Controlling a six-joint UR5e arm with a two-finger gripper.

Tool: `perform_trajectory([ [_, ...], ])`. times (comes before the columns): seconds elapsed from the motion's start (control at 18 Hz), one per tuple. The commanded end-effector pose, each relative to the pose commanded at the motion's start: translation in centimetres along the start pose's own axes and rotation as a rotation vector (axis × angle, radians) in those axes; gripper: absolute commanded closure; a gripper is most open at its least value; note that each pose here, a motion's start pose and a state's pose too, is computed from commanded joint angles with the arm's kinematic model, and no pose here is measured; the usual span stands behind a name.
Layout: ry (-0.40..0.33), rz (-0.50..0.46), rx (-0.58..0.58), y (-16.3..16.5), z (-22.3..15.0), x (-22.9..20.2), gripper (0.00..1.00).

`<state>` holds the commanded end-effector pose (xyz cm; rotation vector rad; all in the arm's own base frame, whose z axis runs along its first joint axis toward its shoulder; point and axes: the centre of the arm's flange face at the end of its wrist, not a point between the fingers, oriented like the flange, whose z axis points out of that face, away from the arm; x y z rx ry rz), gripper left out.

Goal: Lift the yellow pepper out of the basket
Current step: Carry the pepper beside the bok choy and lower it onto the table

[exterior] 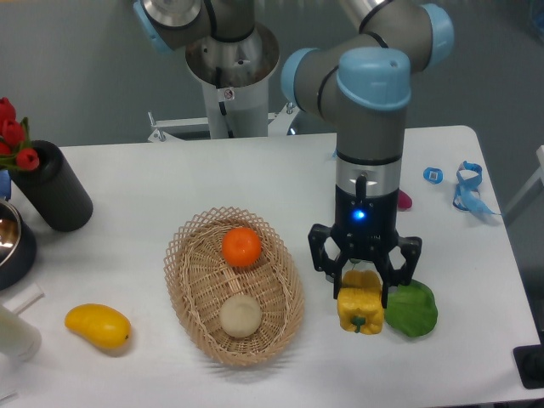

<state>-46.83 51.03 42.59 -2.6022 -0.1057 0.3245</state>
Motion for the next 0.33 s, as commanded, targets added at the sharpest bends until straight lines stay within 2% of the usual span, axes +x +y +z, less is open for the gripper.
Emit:
perform_trajectory([
  [0.33, -0.002, -0.002, 0.001, 0.05, -0.17, -0.04, 0.79],
])
